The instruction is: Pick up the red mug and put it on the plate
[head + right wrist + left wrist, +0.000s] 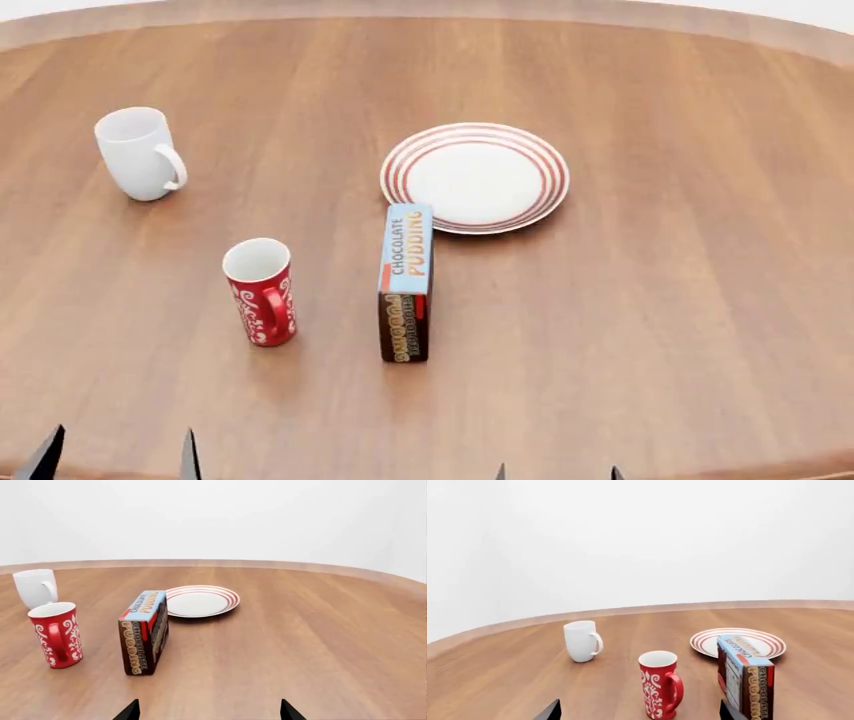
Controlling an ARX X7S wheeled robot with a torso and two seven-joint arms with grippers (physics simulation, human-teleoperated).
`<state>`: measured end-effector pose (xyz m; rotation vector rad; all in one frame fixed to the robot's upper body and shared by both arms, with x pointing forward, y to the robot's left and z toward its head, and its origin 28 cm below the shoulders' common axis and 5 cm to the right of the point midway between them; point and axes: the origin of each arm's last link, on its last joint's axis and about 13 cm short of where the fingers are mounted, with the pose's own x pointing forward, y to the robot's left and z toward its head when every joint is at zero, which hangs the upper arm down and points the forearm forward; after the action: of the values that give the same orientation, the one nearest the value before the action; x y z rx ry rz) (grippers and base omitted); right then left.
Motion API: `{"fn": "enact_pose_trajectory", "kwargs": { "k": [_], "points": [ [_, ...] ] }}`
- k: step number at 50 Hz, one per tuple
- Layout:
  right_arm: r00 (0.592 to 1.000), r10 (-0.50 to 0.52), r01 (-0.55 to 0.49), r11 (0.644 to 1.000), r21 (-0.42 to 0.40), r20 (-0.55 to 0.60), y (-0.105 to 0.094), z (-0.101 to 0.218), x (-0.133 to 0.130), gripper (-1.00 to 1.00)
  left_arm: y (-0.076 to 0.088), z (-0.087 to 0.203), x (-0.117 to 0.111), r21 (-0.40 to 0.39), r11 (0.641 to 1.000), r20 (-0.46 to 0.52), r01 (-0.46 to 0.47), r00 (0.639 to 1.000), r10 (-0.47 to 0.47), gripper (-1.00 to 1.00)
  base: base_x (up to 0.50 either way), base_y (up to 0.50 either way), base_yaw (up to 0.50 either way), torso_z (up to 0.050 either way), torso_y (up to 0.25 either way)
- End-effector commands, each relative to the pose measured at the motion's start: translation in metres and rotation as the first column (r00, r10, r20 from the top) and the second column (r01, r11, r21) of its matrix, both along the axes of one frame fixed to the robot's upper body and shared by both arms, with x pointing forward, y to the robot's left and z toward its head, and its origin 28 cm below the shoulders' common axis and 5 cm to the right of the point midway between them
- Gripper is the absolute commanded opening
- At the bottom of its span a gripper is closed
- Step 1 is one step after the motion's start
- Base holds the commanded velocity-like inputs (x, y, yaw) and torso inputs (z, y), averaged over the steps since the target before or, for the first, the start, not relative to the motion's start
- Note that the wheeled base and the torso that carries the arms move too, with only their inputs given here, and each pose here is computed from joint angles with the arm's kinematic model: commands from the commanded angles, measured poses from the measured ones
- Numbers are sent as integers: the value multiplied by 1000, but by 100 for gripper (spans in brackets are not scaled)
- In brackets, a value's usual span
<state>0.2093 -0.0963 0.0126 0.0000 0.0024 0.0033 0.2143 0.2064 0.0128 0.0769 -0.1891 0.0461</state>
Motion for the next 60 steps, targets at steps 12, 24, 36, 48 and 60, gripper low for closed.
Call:
{"fn": "enact_pose_trajectory", "kwargs": {
  "k": [12,24,36,48,60],
  "points": [
    [1000,-4,4,1000,1,-2,0,0,0,100,1,1,3,102,993,184,-50,982,30,100,0,0,0,0,0],
    [1000,6,-6,1000,2,-2,0,-1,0,100,1,1,4,108,992,237,-63,971,36,100,0,0,0,0,0],
    [1000,14,-14,1000,9,4,0,0,0,100,1,1,4,110,993,261,-50,965,19,100,0,0,0,0,0],
    [1000,19,-20,1000,24,20,0,1,0,100,1,1,5,118,992,262,-39,965,7,100,0,0,0,0,0],
    [999,29,-30,999,23,25,0,1,-1,100,1,1,4,118,992,248,-41,969,10,100,0,0,0,0,0]
  ]
}}
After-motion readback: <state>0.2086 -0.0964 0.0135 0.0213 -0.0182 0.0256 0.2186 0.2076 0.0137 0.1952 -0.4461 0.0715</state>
